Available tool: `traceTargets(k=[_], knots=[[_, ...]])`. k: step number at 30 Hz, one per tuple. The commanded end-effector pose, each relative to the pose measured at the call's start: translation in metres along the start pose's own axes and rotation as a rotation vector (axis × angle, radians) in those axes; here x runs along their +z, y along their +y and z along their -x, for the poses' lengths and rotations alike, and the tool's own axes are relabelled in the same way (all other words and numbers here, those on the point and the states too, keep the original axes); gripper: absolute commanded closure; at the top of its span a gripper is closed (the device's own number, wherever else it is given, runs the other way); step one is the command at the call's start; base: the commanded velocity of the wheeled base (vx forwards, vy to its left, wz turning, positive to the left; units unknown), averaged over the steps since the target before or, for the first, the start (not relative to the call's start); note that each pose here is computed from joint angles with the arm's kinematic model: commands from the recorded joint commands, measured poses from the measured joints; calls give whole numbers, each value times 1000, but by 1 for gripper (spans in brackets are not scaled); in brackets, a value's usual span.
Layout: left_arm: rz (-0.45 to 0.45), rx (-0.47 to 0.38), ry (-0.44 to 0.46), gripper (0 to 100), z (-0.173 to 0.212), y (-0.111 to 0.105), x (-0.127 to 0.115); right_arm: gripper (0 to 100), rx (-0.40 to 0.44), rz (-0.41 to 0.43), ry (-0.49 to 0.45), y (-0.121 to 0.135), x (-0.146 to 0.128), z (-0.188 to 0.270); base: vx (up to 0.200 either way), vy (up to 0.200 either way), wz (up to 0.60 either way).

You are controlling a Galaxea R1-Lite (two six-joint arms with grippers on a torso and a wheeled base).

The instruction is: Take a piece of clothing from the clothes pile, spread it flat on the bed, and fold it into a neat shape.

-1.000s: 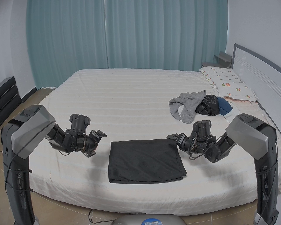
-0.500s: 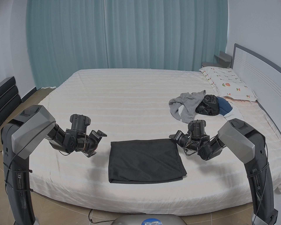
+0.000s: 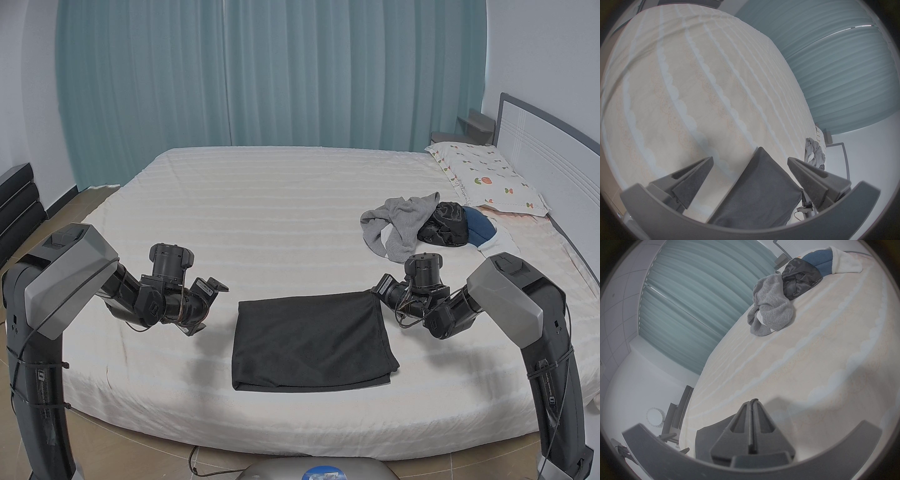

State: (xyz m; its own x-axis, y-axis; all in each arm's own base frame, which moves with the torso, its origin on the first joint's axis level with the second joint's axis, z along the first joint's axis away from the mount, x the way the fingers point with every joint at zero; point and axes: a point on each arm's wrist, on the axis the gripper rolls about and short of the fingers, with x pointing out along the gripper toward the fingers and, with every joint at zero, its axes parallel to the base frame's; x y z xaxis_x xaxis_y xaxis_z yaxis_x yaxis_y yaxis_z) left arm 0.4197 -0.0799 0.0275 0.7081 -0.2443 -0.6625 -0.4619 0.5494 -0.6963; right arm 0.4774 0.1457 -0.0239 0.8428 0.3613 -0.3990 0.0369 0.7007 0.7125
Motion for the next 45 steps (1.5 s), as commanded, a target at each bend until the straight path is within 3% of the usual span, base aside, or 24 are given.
traceTargets(k=[1,3,4,9,14,15,16,21,22,26,31,45], knots=[[-1,1,2,0,-1,0,-1,100,-4,0,4,-1,-1,0,0,0,0],[-1,1,2,0,-1,0,-1,100,-7,1,6,-2,-2,0,0,0,0],[0,2,1,0,0,0,0,0,-7,1,6,-2,-2,0,0,0,0],[-7,5,5,0,0,1,-2,0,-13,-6,-1,-3,4,5,0,0,0],[-71,20,27,0,-1,5,-10,0,-34,-18,5,-7,11,22,0,0,0],[-190,16,52,0,-2,8,-20,0,-59,-40,22,-11,10,44,0,0,0],[-223,2,51,0,-3,8,-23,0,-61,-45,22,-12,9,51,0,0,0],[-326,-35,60,0,-9,15,-43,0,-69,-99,13,-23,6,86,0,0,0],[-380,-53,58,0,-13,18,-49,0,-68,-122,29,-27,-1,101,0,0,0],[-456,-74,56,0,-19,23,-56,0,-71,-142,54,-31,-16,129,0,0,0],[-500,-85,70,0,-26,23,-62,0,-37,-207,55,-36,-23,135,0,0,0],[-578,-112,102,0,-38,28,-74,0,-47,-223,89,-45,-30,130,0,0,0]])
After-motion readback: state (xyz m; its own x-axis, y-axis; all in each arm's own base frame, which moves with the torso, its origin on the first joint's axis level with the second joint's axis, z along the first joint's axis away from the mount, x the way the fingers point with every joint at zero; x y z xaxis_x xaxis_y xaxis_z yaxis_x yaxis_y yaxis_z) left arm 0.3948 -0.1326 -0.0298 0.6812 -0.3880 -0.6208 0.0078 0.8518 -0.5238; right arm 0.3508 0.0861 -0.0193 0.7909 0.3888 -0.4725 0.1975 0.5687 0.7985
